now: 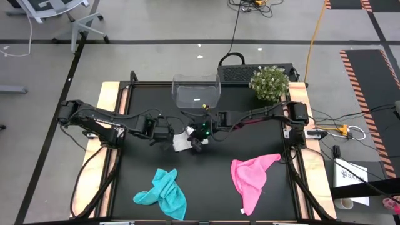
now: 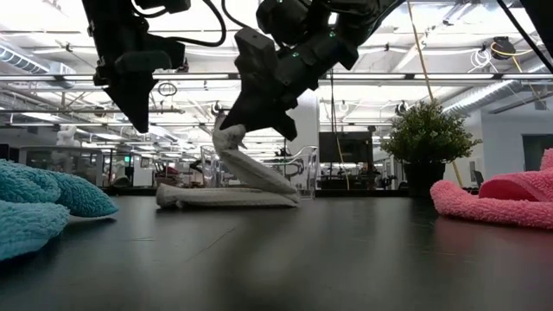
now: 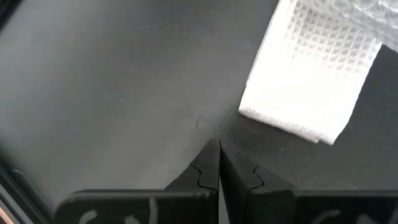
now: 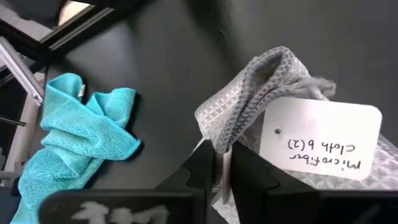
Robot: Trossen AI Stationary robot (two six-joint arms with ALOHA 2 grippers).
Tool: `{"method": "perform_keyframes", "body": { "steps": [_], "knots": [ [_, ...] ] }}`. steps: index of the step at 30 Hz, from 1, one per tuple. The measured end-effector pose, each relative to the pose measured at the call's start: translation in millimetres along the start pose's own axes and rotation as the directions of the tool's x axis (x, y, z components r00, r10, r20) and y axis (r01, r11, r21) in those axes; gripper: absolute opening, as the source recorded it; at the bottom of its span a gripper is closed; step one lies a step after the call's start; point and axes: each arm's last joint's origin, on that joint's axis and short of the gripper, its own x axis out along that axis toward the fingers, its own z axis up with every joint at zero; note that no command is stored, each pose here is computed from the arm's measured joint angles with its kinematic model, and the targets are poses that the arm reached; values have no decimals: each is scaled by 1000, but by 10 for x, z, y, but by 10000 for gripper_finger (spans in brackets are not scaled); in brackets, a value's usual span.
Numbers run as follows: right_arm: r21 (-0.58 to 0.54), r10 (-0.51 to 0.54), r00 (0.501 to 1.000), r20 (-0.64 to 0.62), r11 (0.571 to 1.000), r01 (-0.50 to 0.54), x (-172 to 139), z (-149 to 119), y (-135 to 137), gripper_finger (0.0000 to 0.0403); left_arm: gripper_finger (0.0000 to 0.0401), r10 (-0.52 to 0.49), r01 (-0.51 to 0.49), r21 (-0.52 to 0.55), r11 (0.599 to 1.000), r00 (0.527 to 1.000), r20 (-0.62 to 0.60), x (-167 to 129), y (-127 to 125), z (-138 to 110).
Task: Fold microfiber towels
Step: Fold the gray microfiber cloth
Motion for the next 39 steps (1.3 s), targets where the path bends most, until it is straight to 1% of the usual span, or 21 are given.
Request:
{"method": "perform_keyframes", "body": {
  "steps": [3, 5, 9, 14, 17, 19, 22, 24, 26, 28, 29, 31, 33, 36, 39],
  "knots": [
    [-8, 6, 1000, 3, 1000, -6, 0, 3, 5, 62, 4, 0, 0, 0, 1000, 1000, 0, 0, 0, 0],
    [-22, 27, 1000, -8, 999, -28, 0, -1, 10, 71, 10, 0, 0, -2, 1000, 1000, 0, 0, 0, 0],
    [-31, 30, 1000, -2, 999, -30, 0, 6, 13, 85, 19, 0, 0, -5, 1000, 1000, 1, 0, 0, 1],
    [-45, 37, 999, 23, 998, -36, -3, 34, 11, 94, 6, 1, -1, -16, 1000, 1000, 2, 0, 0, 1],
    [-56, 20, 1000, -9, 998, -20, -6, 8, -19, 95, 4, -2, 2, -29, 1000, 1000, 5, 0, -3, 4],
    [-59, 1, 999, -48, 998, -4, -8, -29, -40, 95, 11, -10, 10, -41, 999, 1000, 9, 0, -9, 9],
    [-63, -32, 991, -127, 998, 25, -47, -97, -61, 95, 23, -49, 50, -81, 995, 999, 18, 1, -41, 29],
    [-86, -51, 985, -164, 996, 37, -114, -115, -53, 95, 30, -69, 72, -78, 994, 997, 31, 16, -90, 39],
    [-107, -62, 981, -184, 993, 43, -214, -103, -45, 95, 37, -98, 99, -10, 995, 993, 61, 34, -175, 47],
    [-123, -80, 977, -195, 991, 56, -318, -81, -55, 95, 45, -139, 127, 126, 984, 985, 99, 54, -298, 48],
    [-132, -103, 975, -197, 988, 77, -379, -69, -62, 95, 49, -161, 136, 202, 970, 980, 116, 75, -372, 48],
    [-155, -143, 972, -184, 981, 115, -507, -28, -69, 96, 57, -190, 136, 341, 930, 973, 130, 137, -513, 28],
    [-171, -188, 969, -160, 972, 160, -646, 20, -80, 96, 67, -202, 129, 440, 889, 971, 124, 222, -630, 1],
    [-174, -223, 967, -124, 964, 200, -841, 83, -87, 96, 81, -208, 135, 540, 831, 975, 75, 370, -762, -60],
    [-166, -222, 971, -89, 964, 206, -1023, 111, -91, 96, 92, -221, 161, 610, 776, 975, 24, 469, -864, -132]
  ]
}}
